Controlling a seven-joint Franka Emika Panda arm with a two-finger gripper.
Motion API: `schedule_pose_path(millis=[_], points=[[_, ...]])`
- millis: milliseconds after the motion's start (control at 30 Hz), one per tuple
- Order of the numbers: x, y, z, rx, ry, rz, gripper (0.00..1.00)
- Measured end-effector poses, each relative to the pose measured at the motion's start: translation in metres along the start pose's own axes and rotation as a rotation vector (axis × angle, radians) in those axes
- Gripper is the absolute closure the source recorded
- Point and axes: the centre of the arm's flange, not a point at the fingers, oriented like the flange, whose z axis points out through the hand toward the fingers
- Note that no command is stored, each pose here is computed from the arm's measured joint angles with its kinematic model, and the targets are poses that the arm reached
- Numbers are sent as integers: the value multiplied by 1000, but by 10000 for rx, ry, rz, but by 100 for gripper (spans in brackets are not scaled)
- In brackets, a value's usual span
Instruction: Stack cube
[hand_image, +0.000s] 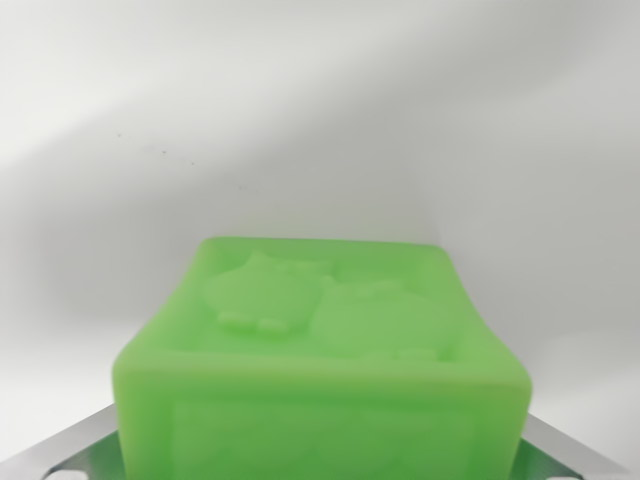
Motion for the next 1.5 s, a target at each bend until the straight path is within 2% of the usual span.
schedule_pose_path(millis=[267,733,900,1000,1033,1167,1233,1500], points=[[0,-1,-9,44,11,-2,100],[0,-1,-44,58,47,-22,100],[0,-2,-61,79,59,-27,100],[0,-2,-67,112,60,-34,100],[1,-1,-68,111,59,-34,100],[8,4,-66,27,56,9,100],[11,6,-66,3,57,26,100],[23,13,-71,12,61,65,100]])
